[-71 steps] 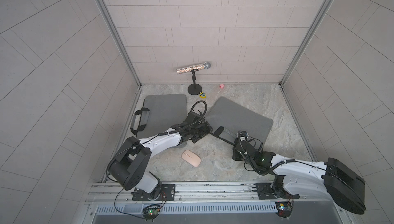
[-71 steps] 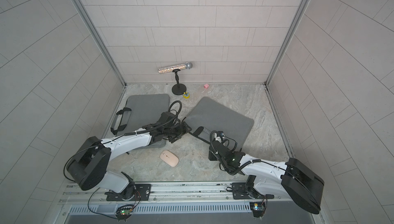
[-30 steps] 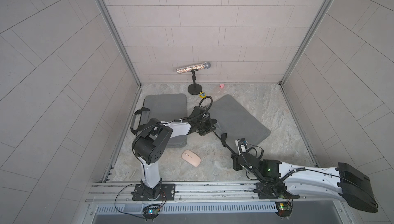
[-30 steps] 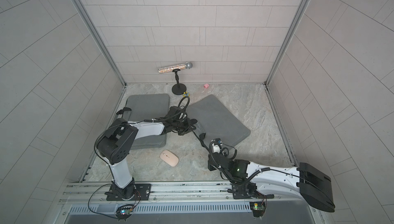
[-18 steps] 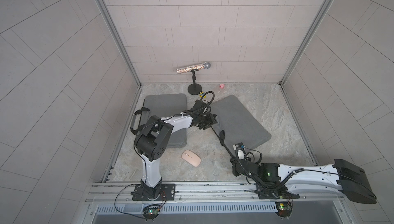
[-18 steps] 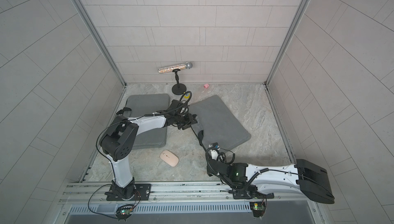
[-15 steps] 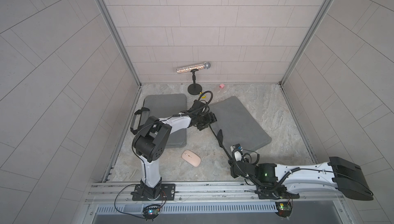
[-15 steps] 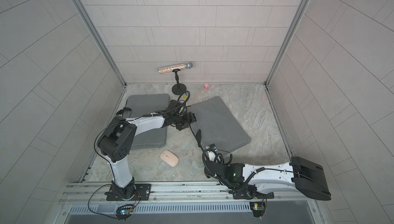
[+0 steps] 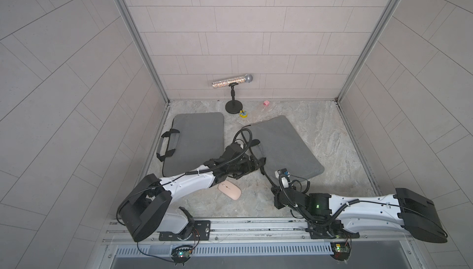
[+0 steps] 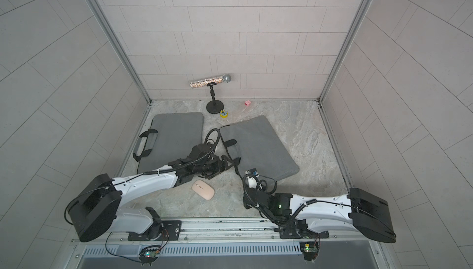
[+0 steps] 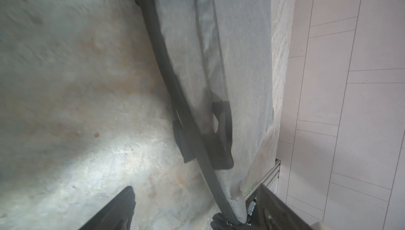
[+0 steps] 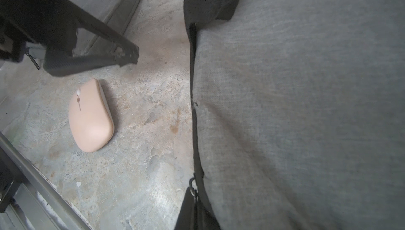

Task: Put the mouse into the laptop bag
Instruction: Zip the zipper on the zippered laptop bag.

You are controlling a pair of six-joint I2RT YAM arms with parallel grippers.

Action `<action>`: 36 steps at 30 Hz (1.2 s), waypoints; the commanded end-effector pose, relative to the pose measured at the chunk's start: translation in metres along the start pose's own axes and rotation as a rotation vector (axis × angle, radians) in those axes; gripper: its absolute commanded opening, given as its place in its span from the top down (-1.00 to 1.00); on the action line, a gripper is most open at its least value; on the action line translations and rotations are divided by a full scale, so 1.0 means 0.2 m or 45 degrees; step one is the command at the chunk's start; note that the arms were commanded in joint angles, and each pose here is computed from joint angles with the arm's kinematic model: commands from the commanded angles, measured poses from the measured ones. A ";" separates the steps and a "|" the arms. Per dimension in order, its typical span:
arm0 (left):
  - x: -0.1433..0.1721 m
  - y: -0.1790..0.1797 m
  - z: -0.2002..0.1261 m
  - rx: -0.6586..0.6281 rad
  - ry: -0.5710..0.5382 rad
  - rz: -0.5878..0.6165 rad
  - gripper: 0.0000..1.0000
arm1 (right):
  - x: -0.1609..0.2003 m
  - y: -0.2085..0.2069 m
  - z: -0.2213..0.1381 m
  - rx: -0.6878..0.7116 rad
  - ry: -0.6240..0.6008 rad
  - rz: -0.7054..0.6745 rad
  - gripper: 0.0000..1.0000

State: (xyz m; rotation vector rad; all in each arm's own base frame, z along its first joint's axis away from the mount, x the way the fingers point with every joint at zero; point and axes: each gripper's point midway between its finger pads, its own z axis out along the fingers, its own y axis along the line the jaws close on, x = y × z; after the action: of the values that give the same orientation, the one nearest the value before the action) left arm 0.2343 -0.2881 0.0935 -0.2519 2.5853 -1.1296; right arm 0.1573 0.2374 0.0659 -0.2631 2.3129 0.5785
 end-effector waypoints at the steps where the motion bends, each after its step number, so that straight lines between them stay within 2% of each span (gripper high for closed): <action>1: 0.00 -0.08 0.01 0.101 -0.065 -0.045 -0.79 | -0.14 0.13 -0.03 -0.133 -0.108 0.047 1.00; 6: 0.10 -0.15 0.06 0.138 -0.025 -0.023 -0.67 | -0.14 0.18 -0.04 -0.211 -0.110 0.042 1.00; 9: 0.13 -0.18 0.10 0.149 -0.013 -0.015 -0.53 | -0.14 0.20 -0.05 -0.244 -0.109 0.046 1.00; 12: 0.16 -0.20 0.14 0.163 0.012 -0.021 -0.22 | -0.12 0.19 -0.05 -0.251 -0.107 0.059 1.00; 14: 0.17 -0.19 0.16 0.172 0.029 -0.031 0.15 | -0.11 0.19 -0.04 -0.256 -0.098 0.062 1.00; 17: 0.18 -0.18 0.19 0.173 0.033 -0.040 0.45 | -0.09 0.20 -0.04 -0.280 -0.084 0.065 1.00; 19: 0.18 -0.17 0.21 0.157 0.043 -0.037 0.77 | -0.07 0.19 -0.04 -0.292 -0.076 0.075 1.00; 22: 0.16 -0.15 0.22 0.129 0.032 -0.026 1.00 | -0.03 0.16 -0.04 -0.277 -0.042 0.064 1.00; 26: 0.09 -0.09 0.23 0.079 0.014 -0.038 1.00 | 0.05 0.11 -0.02 -0.242 0.015 0.038 1.00; 30: 0.01 -0.04 0.25 0.080 0.002 -0.062 1.00 | 0.09 -0.03 -0.02 -0.111 0.021 0.019 1.00; 36: -0.06 0.01 0.32 0.108 0.056 -0.102 1.00 | 0.10 -0.13 -0.04 -0.029 0.016 0.002 1.00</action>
State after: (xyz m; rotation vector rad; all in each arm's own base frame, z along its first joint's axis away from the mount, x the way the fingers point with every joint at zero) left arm 0.2345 -0.3397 0.0594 -0.2537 2.6479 -1.3481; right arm 0.1494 0.2249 0.0580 -0.2711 2.2858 0.6790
